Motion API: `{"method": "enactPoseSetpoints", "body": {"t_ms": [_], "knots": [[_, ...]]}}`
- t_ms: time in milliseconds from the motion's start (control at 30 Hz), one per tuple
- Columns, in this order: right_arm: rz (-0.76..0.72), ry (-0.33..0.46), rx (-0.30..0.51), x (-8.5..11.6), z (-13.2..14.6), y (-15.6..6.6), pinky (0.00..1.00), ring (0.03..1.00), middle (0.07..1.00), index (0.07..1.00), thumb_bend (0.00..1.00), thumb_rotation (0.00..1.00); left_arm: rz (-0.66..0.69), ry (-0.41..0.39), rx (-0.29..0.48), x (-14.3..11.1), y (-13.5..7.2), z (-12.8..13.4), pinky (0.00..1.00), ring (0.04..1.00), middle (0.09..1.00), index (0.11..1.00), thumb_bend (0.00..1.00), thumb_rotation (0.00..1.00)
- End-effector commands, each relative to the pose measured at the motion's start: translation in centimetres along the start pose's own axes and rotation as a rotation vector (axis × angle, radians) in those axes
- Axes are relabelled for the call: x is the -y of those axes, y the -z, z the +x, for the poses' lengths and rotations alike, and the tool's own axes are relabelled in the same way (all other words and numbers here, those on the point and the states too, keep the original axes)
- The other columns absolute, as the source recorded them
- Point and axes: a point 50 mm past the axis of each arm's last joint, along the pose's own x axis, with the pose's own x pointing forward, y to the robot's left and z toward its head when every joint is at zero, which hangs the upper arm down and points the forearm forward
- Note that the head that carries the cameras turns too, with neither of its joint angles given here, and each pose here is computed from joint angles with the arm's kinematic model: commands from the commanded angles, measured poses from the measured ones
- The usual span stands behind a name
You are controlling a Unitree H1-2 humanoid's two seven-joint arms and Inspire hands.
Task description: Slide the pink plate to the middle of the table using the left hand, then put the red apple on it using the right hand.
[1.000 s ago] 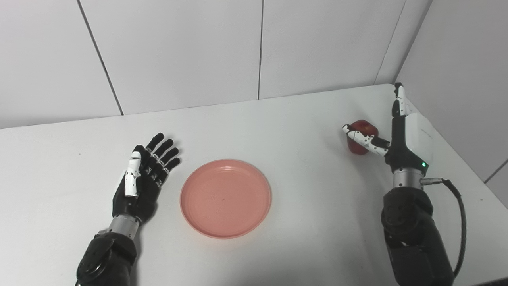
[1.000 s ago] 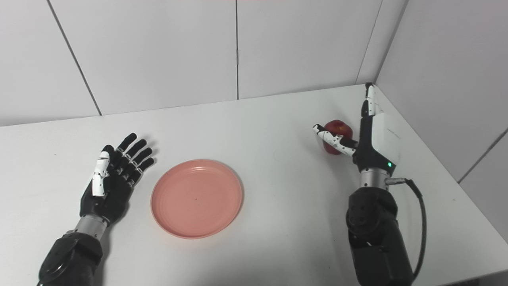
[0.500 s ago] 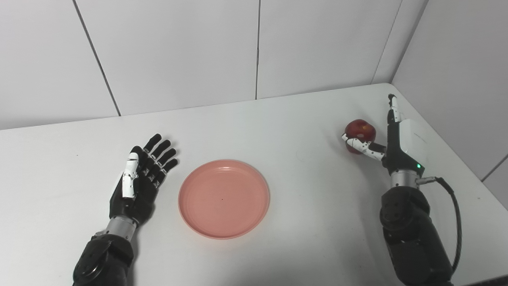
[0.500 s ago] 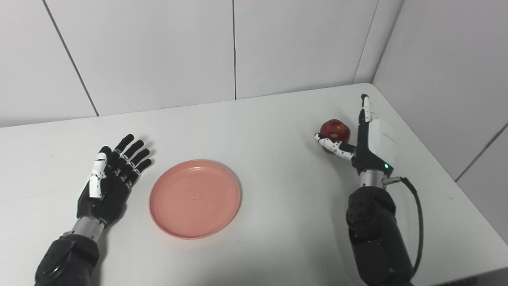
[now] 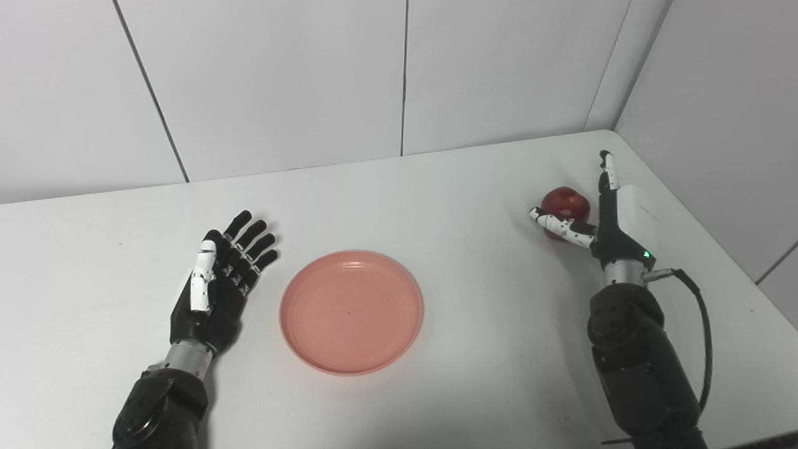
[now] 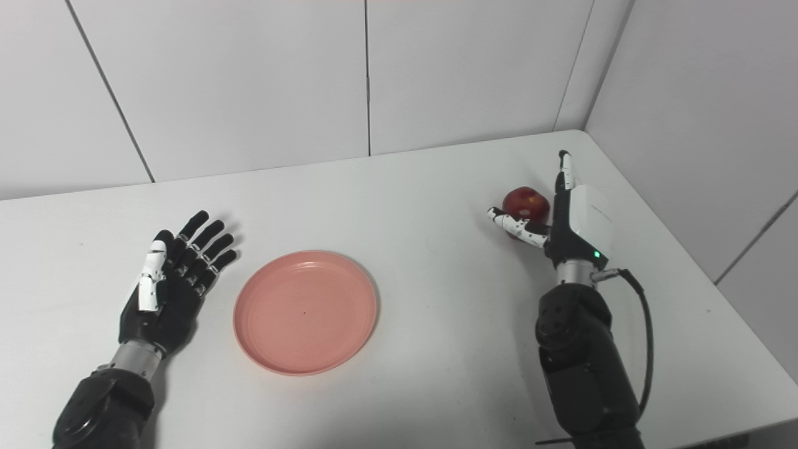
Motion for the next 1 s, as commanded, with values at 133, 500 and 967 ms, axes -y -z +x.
{"method": "enactPoseSetpoints", "body": {"t_ms": [133,500,967], "knots": [[0.038,0.046,0.035,1.2,1.9,-1.5,0.72,0.843,0.917,0.967,1.0,0.52,-0.013,-0.074,-0.148,-1.6,2.9,-2.0,0.87,0.872,0.884,0.873,0.33,1.0],[0.067,0.045,0.032,0.7,2.4,-1.6,0.7,0.834,0.903,0.945,1.0,0.45,-0.013,-0.068,-0.144,-1.7,2.9,-2.2,0.87,0.869,0.882,0.871,0.33,1.0],[0.063,0.041,0.015,0.2,3.0,-0.7,0.68,0.8,0.853,0.887,1.0,0.38,-0.004,-0.067,-0.146,-1.8,2.8,-2.2,0.86,0.864,0.876,0.865,0.33,1.0]]}}
